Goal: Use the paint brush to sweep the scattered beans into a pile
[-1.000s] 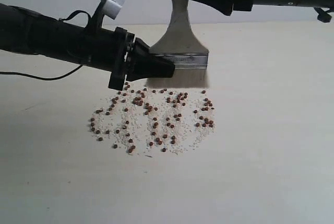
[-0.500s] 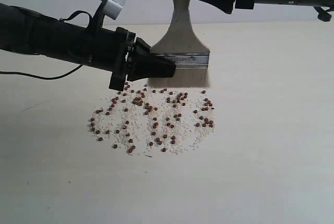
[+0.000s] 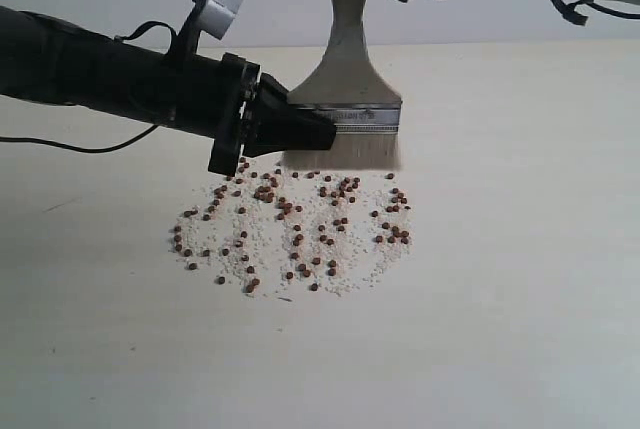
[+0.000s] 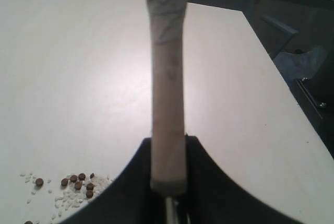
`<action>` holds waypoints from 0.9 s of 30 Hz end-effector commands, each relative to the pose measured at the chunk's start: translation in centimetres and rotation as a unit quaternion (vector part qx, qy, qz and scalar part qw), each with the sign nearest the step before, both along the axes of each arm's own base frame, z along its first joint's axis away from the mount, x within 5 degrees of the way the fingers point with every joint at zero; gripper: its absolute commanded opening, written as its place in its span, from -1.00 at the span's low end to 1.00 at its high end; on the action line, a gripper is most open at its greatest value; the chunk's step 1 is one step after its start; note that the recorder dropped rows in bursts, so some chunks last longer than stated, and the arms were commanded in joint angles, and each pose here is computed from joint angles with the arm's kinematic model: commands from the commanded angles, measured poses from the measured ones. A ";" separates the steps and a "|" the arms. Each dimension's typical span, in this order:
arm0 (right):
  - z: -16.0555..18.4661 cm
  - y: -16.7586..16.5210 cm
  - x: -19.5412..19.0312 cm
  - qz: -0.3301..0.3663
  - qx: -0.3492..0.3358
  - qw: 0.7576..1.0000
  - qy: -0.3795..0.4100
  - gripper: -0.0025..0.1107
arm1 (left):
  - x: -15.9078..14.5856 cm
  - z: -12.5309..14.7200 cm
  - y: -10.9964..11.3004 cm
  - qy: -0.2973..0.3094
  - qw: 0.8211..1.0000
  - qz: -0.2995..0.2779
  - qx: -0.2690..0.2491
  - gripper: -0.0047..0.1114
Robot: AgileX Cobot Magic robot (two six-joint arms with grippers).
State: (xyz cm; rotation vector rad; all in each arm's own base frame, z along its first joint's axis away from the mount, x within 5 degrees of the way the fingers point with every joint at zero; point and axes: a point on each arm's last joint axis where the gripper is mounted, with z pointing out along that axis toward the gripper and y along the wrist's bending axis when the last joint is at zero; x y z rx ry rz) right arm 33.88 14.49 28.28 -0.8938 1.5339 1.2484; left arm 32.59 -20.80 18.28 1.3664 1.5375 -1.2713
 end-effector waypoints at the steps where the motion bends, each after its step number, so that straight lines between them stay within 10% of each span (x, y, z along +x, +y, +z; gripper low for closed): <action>1: 0.0 0.1 0.0 0.010 -0.005 1.000 0.000 0.15 | -0.1 0.3 -0.2 0.002 1.000 -0.001 -0.008 -0.92; 11: -0.1 0.1 -0.1 0.016 -0.019 0.999 -0.040 -0.96 | -0.2 0.1 -0.1 0.006 1.000 -0.006 0.000 -0.92; 27: -0.1 0.1 -0.1 0.016 -0.021 0.998 -0.052 -0.96 | -0.1 0.2 -0.1 0.029 1.000 0.005 -0.003 -0.90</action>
